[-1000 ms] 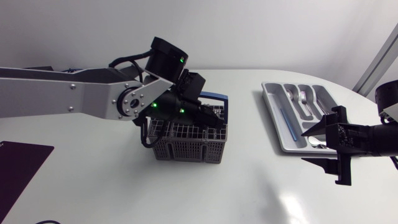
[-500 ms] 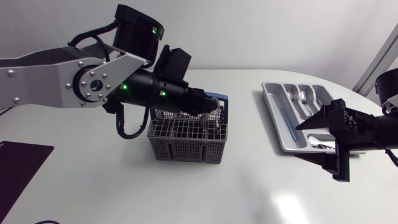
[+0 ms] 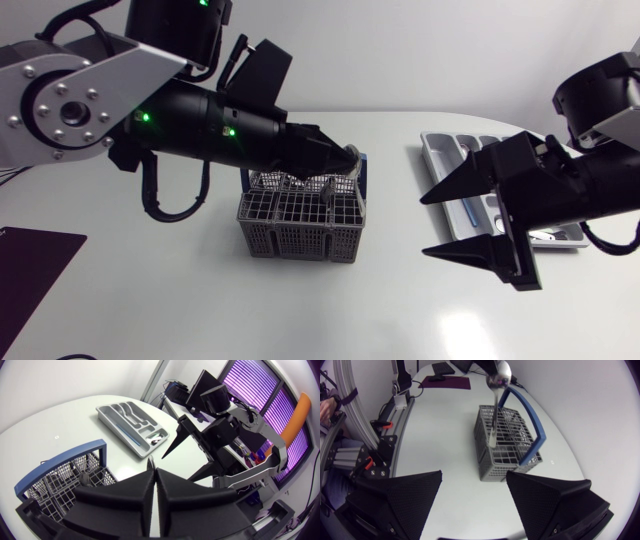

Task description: Transfer all utensils from the basket to the drawer tray.

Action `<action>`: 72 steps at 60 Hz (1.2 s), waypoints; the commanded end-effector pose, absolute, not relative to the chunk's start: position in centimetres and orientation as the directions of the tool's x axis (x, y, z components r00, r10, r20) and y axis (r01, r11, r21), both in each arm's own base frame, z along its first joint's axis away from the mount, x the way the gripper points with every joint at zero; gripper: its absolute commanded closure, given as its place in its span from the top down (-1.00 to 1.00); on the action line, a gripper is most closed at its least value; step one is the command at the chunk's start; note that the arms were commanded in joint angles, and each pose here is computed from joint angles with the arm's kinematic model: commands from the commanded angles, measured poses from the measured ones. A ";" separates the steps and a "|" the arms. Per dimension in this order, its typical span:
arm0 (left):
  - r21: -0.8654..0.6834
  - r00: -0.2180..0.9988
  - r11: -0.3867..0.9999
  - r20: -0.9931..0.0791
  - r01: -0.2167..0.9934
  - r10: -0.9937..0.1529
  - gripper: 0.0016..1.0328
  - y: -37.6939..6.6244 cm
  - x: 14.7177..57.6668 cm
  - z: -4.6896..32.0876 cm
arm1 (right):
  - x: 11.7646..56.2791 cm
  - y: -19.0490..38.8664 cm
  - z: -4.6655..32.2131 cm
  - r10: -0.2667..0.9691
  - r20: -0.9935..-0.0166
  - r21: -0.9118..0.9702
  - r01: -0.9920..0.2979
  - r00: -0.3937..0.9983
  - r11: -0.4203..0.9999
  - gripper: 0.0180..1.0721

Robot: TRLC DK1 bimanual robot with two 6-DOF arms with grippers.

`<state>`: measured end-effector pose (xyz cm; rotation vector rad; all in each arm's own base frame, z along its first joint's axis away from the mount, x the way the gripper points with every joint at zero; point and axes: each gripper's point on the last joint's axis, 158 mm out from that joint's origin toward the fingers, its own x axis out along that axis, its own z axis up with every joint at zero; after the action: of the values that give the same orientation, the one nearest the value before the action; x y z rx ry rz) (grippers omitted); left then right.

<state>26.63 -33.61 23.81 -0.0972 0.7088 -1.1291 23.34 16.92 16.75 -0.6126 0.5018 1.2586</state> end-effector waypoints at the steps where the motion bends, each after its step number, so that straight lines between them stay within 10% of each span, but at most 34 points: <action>1: -0.427 0.200 0.416 -0.464 0.803 -0.863 -0.92 -34.2 25.4 24.1 | 22.8 18.6 17.2 0.742 -0.645 -0.073 -0.980 0.186 0.182 0.76; 18: -0.435 0.097 0.337 -0.486 0.835 -0.868 -0.92 -35.3 22.2 22.5 | 21.7 22.0 17.7 0.804 -0.590 0.016 -0.995 0.071 0.100 0.50; 49: -0.385 0.038 0.264 -0.504 0.884 -0.863 -0.92 -35.6 19.8 21.9 | 20.3 23.3 17.5 0.824 -0.566 0.050 -0.998 -0.008 0.025 -0.65; 72: -0.377 0.041 0.255 -0.491 0.891 -0.870 -0.90 -35.4 19.5 22.6 | 20.2 23.2 17.1 0.819 -0.574 0.086 -0.996 -0.031 0.023 -0.89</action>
<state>20.29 -35.63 22.23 0.0230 0.7481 -1.3232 20.34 23.12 16.92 -0.4228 0.5343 1.5087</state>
